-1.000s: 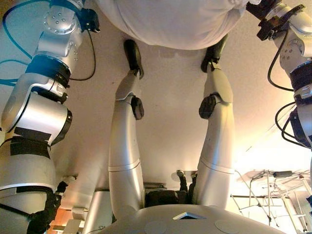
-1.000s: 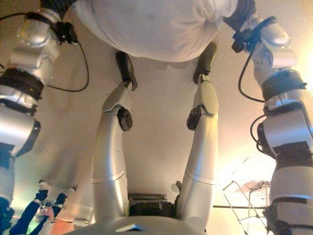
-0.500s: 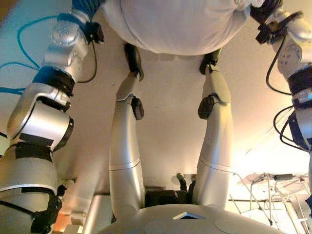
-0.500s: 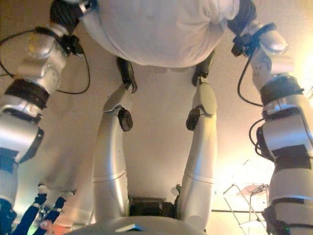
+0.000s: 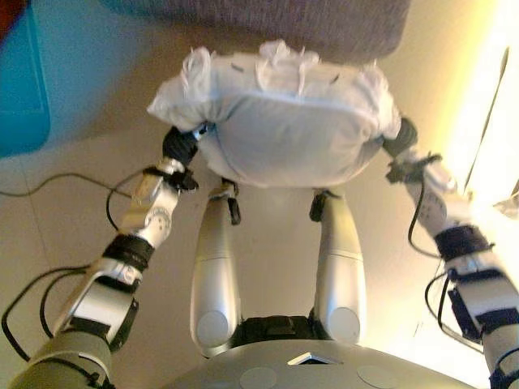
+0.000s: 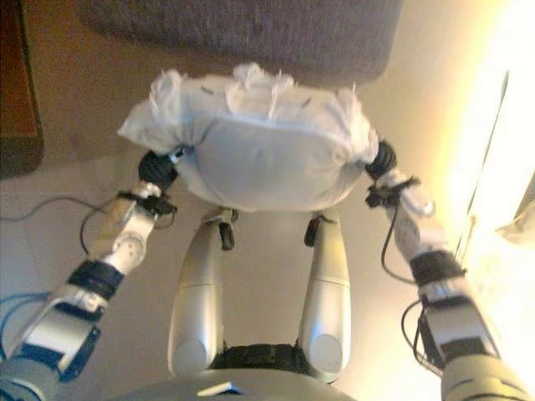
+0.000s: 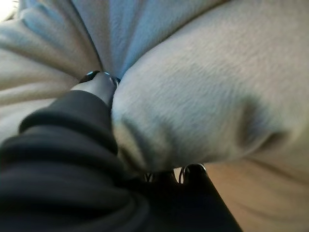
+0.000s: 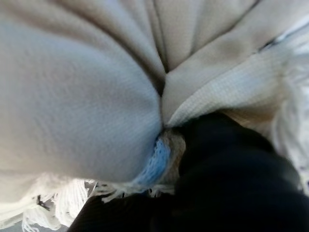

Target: Pick up the cushion and take it to the sofa

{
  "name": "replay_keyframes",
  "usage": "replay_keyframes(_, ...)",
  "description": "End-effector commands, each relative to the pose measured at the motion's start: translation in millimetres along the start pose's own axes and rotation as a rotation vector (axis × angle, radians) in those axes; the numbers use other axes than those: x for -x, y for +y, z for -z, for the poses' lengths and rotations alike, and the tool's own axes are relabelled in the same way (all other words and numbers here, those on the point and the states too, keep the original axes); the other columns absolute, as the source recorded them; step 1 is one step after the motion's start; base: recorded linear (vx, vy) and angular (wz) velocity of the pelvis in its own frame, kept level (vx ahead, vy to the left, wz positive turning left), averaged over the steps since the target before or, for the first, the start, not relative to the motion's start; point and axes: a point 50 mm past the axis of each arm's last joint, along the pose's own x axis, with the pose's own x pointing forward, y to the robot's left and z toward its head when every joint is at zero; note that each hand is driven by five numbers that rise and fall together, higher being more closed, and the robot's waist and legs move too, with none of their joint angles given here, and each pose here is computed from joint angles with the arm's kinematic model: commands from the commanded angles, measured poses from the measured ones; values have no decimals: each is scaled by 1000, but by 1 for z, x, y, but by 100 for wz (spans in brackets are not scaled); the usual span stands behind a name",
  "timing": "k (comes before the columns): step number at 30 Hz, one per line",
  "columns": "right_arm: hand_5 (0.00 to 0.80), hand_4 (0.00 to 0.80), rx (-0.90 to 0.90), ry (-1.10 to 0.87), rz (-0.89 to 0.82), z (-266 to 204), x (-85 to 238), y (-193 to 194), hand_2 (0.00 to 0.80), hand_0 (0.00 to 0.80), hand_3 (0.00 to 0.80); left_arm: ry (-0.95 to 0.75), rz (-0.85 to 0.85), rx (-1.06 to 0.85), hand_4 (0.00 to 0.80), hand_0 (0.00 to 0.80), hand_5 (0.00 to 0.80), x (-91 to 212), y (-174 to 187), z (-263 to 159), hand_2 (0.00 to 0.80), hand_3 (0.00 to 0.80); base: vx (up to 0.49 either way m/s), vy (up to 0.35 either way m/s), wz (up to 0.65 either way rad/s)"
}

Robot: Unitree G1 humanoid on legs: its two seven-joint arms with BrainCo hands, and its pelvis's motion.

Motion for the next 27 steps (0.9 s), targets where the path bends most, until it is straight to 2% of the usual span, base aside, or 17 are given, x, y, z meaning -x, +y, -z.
replay_keyframes(1, 800, 800, 58, -211, -217, -35, -14, 41, 800, 800, 800, -157, 373, 85, 800, 800, 800, -17, -71, -24, 800, 800, -24, -76, 0)
replay_keyframes(7, 800, 800, 44, -218, -203, -30, -3, 45, 800, 800, 800, -168, 370, 139, 800, 800, 800, -5, -74, -20, 800, 800, 26, -48, 6)
replay_keyframes(17, 800, 800, 111, -483, -205, -57, 38, 71, 800, 800, 800, -384, 244, 93, 800, 800, 800, 43, -72, -33, 800, 800, 189, -4, 2)
replay_keyframes(23, 800, 800, 111, -645, -231, -87, 47, 79, 800, 800, 800, -498, 233, 105, 800, 800, 800, 47, -78, -52, 800, 800, 85, 14, -5)
replay_keyframes(27, 800, 800, 94, -681, -203, -92, 54, 83, 800, 800, 800, -513, 251, 49, 800, 800, 800, 48, -83, -60, 800, 800, 20, -56, -1)
